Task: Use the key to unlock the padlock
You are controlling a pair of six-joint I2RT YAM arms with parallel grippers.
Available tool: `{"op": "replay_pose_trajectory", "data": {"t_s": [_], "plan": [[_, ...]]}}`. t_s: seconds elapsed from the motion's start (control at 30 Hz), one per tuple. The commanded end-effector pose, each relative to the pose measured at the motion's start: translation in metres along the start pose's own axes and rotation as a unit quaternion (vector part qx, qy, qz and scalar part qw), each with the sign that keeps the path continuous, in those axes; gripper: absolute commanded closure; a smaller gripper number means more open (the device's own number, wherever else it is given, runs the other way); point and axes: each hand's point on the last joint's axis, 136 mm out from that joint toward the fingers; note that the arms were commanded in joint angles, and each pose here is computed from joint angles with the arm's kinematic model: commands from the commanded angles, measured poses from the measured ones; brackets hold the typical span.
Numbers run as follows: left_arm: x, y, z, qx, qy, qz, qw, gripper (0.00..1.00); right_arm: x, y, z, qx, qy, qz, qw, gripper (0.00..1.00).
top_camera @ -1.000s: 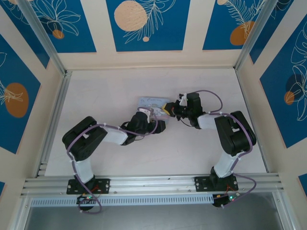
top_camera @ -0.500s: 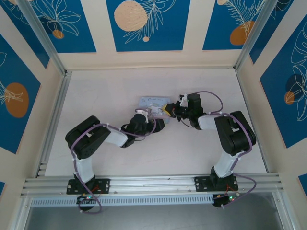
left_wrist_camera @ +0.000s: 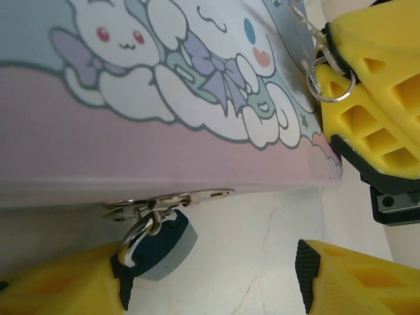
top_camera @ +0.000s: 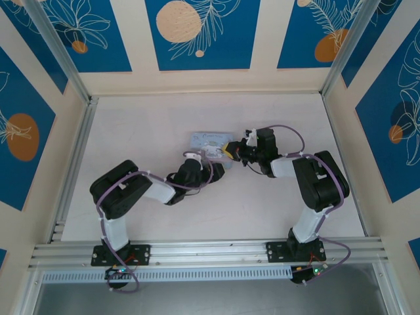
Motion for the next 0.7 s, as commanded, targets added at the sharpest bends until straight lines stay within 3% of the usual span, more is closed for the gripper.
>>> {"op": "replay_pose_trajectory", "data": {"t_s": [0.0, 0.47, 0.67], "plan": [[0.012, -0.015, 0.005, -0.007, -0.033, 0.010, 0.999, 0.34, -0.001, -0.015, 0.000, -0.014, 0.006, -0.015, 1.000, 1.00], [-0.001, -0.001, -0.007, 0.034, -0.024, 0.010, 0.999, 0.41, -0.003, -0.021, 0.002, -0.016, 0.008, -0.019, 1.000, 1.00], [-0.006, 0.015, -0.011, 0.066, -0.025, 0.023, 0.997, 0.50, -0.002, -0.023, 0.003, -0.017, 0.008, -0.021, 1.000, 1.00]]}}
Point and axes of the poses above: each hand's point on the last joint's axis, 136 mm out from that joint toward the fingers, its own z axis back along the fingers, its own y axis along the line the jaws close on, x = y × z, and after that the axes turned 14 degrees about -z, right-handed
